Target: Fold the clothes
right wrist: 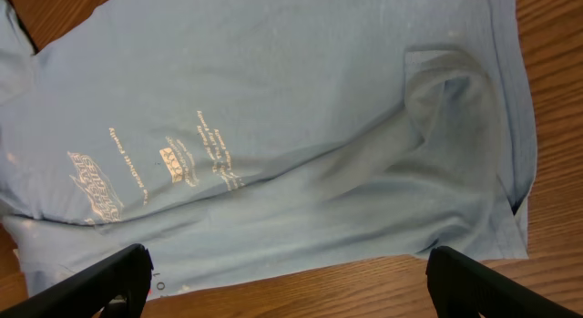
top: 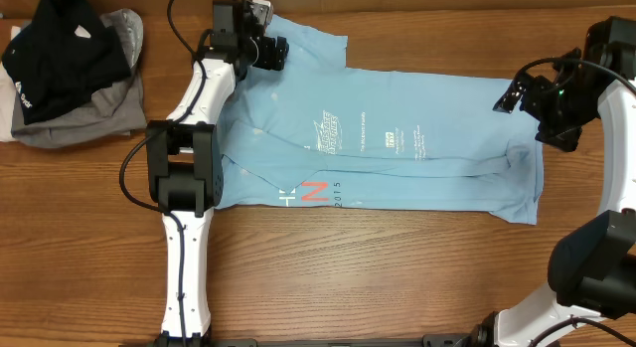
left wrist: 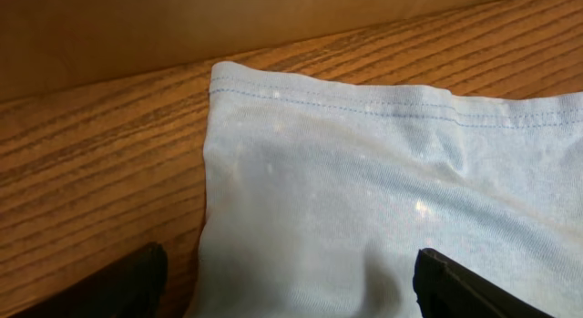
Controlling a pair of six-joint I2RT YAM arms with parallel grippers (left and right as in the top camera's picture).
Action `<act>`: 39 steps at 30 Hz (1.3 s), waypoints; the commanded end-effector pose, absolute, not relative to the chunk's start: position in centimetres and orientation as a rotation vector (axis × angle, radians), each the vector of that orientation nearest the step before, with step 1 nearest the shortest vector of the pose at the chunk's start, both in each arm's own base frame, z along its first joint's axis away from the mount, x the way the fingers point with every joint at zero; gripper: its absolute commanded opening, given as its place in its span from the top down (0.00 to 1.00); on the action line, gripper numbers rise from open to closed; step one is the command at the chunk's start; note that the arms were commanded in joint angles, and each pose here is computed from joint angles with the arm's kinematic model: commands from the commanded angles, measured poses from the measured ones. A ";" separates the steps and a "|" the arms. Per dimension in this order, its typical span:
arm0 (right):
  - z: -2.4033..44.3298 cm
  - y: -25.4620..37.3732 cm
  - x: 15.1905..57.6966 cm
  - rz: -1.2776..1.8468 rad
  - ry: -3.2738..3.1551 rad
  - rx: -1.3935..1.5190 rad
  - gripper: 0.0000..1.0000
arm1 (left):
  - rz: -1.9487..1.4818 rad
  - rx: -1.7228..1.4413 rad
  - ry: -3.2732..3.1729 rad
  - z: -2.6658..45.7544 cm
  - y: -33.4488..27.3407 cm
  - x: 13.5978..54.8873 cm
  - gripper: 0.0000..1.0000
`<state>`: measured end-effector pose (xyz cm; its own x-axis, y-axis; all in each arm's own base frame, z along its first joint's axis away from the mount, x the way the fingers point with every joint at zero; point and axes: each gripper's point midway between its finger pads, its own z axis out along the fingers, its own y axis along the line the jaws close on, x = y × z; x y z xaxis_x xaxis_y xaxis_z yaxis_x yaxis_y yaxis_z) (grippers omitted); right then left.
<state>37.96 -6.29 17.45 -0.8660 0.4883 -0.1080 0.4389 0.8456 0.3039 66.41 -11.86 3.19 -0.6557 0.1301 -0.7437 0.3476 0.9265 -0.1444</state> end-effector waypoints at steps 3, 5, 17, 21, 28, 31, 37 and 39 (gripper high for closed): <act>18.6 -6.3 38.3 0.403 2.808 0.695 0.00 | -0.338 0.376 2.283 1.8 -12.3 66.5 0.18; 18.6 -6.3 38.3 0.403 2.807 0.694 0.00 | -0.339 0.375 2.291 1.5 -12.3 66.4 0.25; 18.8 -7.1 39.3 0.359 2.765 0.682 0.00 | -0.345 0.373 2.337 0.4 -12.2 65.5 0.92; 19.4 -7.7 41.0 0.344 2.694 0.653 0.00 | -0.345 0.372 2.336 0.5 -12.2 65.6 0.96; 21.0 -9.1 44.6 0.295 2.537 0.574 0.03 | -0.350 0.373 2.344 0.3 -12.2 65.4 0.96; 21.2 -10.7 46.3 0.200 2.473 0.573 0.12 | -0.352 0.373 2.344 0.3 -12.2 65.4 0.96; 17.8 -13.3 49.8 0.076 2.447 0.552 0.12 | -0.355 0.373 2.369 -0.1 -12.2 65.0 0.96; 16.2 -13.9 50.7 0.047 2.454 0.539 0.11 | -0.356 0.372 2.387 -0.4 -12.2 64.6 0.96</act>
